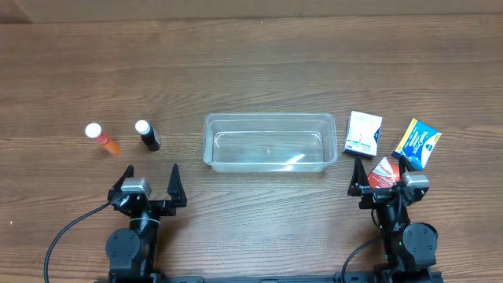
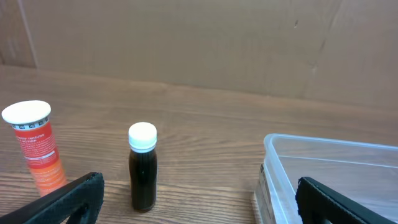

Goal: Pack container
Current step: 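Move the left gripper toward the dark bottle with white cap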

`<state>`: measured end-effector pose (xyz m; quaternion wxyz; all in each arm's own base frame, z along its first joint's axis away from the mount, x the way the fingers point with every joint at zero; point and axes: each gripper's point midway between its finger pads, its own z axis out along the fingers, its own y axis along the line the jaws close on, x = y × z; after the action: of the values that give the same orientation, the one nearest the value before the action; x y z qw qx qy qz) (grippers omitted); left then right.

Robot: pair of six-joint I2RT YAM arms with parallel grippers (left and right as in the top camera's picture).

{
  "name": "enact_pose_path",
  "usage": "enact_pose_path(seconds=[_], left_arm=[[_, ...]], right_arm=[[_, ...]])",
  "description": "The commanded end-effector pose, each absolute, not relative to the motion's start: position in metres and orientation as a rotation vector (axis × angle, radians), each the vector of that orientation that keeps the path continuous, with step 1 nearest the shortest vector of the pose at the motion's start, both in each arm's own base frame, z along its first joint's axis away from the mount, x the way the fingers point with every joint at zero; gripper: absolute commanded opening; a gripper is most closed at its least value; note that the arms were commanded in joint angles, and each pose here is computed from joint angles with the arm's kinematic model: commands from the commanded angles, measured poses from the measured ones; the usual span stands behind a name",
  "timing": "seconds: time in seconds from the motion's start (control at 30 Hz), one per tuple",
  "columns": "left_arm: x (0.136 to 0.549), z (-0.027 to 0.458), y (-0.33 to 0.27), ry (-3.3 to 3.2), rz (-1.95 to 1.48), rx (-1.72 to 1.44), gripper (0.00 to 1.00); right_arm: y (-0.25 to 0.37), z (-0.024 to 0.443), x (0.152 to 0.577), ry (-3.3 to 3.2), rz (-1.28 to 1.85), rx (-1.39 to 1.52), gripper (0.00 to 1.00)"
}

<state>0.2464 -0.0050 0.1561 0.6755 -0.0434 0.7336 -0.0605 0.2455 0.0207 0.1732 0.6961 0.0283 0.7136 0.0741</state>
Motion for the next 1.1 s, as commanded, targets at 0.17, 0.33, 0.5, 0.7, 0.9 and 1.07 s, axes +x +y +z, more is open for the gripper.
enact_pose_path(seconds=[0.17,0.33,0.5,0.7,0.9,1.07], left_arm=[[0.2464,0.1547,-0.0023,1.652,-0.116,-0.099,1.00],[0.2464,0.1547,-0.0023,1.652,-0.116,-0.099,1.00],[0.2464,0.1545,-0.0023,1.652,-0.116,-0.099,1.00],[0.2464,0.1546,-0.0023,1.652,-0.116,-0.099,1.00],[0.2464,0.1547,-0.0023,1.652,-0.116,-0.099,1.00],[0.2464,0.1547,-0.0023,1.652,-0.116,-0.099,1.00]], right_arm=[[0.0189,0.1718,0.2457,1.587,0.153,0.065,1.00],[0.0189,0.1718,0.2457,1.587,0.153,0.065,1.00],[0.0189,0.1718,0.2457,1.587,0.153,0.065,1.00],[0.0189,0.1718,0.2457,1.587,0.153,0.065,1.00],[0.0189,0.1718,0.2457,1.587,0.153,0.065,1.00],[0.0194,0.1716,0.2457,1.588,0.162,0.070,1.00]])
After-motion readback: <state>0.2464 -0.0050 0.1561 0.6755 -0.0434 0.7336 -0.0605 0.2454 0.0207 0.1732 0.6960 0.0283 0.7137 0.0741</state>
